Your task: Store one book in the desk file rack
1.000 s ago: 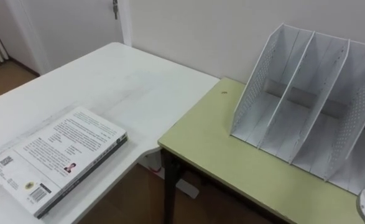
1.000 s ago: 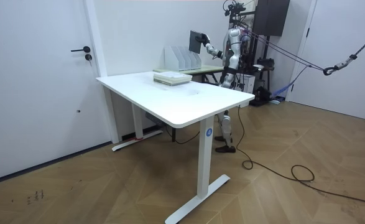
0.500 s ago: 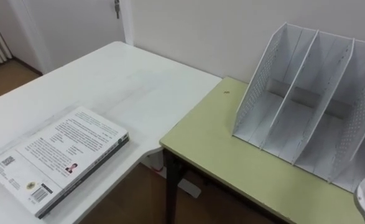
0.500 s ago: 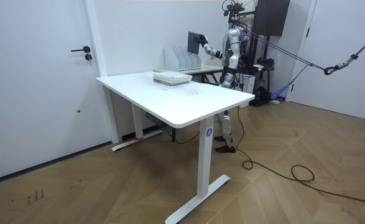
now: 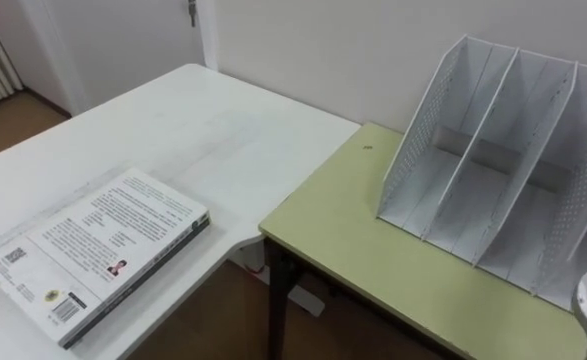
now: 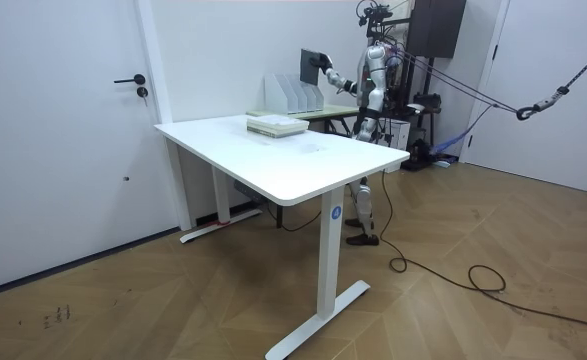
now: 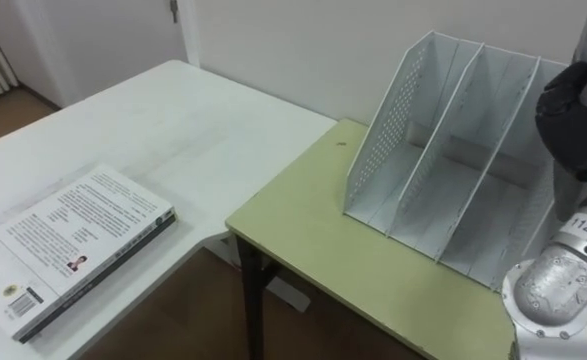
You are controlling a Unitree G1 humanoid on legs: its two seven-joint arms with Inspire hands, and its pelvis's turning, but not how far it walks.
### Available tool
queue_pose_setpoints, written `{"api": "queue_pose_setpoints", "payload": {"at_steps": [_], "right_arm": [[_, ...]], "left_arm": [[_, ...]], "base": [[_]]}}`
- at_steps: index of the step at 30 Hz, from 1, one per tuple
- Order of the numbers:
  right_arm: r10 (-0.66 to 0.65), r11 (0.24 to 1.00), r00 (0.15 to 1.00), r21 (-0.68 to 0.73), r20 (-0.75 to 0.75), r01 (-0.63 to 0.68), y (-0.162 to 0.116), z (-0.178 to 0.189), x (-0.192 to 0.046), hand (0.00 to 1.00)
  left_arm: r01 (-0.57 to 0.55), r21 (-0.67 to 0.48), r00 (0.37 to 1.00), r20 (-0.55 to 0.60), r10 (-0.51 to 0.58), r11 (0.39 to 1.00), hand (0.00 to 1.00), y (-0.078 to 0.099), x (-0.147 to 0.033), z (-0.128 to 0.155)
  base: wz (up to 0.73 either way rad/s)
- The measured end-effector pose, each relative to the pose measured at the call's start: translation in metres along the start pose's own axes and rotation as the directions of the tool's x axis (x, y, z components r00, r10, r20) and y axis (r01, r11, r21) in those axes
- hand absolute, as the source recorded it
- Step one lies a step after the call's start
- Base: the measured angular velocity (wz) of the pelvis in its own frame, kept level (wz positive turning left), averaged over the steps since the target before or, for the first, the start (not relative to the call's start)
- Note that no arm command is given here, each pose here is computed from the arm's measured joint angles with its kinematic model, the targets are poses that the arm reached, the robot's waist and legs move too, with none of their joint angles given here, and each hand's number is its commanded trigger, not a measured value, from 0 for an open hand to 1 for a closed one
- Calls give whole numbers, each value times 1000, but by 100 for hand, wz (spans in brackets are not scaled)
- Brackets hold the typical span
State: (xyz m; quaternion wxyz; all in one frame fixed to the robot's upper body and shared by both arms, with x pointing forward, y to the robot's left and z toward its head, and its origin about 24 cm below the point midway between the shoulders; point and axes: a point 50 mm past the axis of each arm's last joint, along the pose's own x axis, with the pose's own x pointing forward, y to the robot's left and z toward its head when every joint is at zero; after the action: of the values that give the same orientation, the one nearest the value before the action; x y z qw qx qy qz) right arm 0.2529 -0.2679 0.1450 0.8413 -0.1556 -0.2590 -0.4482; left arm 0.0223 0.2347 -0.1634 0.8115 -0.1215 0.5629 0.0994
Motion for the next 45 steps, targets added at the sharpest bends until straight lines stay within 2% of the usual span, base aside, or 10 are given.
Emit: {"api": "queue_pose_setpoints", "payload": {"at_steps": [5,18,24,38,45], "right_arm": [[8,1000,1000,9,6,-8,3,3,3,100],[63,998,986,13,-156,-62,13,-18,7,100],[69,997,985,-21,-157,-73,12,-23,13,100],[85,994,966,-40,-244,-97,12,-41,7,100],[134,986,937,-54,-322,-160,17,-58,2,100]], "left_arm": [[-1,-1,1000,-5,1,1000,0,1,0,-1],[-9,-3,1000,-16,8,1000,0,4,-1,1],[-9,-3,1000,-9,9,1000,0,5,-1,3],[-9,-3,1000,-11,9,1000,0,4,0,6],[-7,-3,1000,-17,7,1000,0,4,0,8]], "base": [[0],[1],[3],[2],[0]]}}
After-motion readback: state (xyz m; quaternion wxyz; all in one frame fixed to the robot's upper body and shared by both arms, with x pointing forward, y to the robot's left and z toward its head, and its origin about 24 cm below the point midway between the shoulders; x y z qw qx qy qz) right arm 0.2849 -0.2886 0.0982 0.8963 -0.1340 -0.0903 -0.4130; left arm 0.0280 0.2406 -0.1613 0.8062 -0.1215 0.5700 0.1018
